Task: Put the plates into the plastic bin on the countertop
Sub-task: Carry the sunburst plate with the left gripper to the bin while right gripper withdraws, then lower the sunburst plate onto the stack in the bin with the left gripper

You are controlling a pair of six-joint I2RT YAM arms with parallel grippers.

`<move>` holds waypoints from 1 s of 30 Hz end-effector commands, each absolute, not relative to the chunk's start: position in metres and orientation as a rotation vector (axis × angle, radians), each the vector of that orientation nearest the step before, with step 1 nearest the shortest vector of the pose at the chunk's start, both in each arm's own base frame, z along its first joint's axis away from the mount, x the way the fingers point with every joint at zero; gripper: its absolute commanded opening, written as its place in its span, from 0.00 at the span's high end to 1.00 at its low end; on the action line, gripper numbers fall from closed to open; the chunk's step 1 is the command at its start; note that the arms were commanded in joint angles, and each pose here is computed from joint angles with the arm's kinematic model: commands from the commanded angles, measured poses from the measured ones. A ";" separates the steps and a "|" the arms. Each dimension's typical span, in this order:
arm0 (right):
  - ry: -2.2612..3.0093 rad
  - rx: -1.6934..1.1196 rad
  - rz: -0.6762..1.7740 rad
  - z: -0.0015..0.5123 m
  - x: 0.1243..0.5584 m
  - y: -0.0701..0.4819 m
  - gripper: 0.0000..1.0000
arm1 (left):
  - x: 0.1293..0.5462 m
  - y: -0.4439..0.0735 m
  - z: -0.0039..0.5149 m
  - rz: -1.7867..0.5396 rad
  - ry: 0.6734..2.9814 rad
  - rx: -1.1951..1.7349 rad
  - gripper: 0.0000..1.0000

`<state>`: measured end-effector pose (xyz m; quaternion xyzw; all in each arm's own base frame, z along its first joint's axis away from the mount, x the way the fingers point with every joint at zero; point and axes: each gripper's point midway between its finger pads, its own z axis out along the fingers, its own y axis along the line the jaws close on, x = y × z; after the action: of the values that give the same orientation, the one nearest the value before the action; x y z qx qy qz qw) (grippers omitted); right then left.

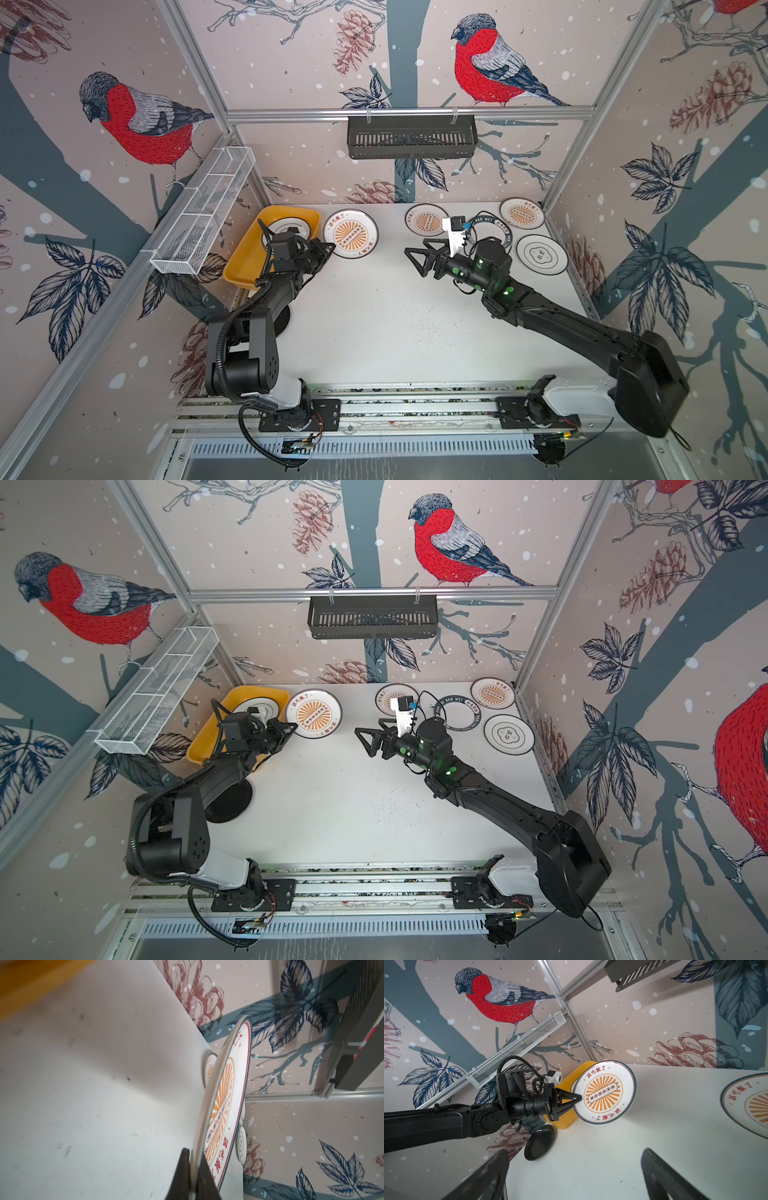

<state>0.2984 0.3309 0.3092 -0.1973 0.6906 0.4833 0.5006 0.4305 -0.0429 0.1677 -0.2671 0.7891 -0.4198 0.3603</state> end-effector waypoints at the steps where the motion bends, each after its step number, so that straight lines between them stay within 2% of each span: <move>1: 1.623 -0.600 1.204 0.316 0.287 0.353 0.00 | 0.433 -0.016 0.178 -1.052 1.960 -0.716 0.98; 9: 1.657 -0.699 1.186 0.308 0.283 0.391 0.01 | 0.438 0.058 0.167 -1.018 1.810 -0.920 0.98; 15: 1.680 -0.688 1.122 0.305 0.286 0.399 0.00 | 0.445 0.107 0.158 -0.954 1.739 -1.032 0.98; 30: 1.699 -0.595 1.030 0.309 0.301 0.388 0.00 | 0.470 0.167 0.124 -0.899 1.649 -1.216 0.97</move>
<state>0.2977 0.3911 0.3006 -0.2515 0.7095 0.4386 0.4909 0.4575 0.1554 0.1102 -0.4952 0.6803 -0.3595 0.4033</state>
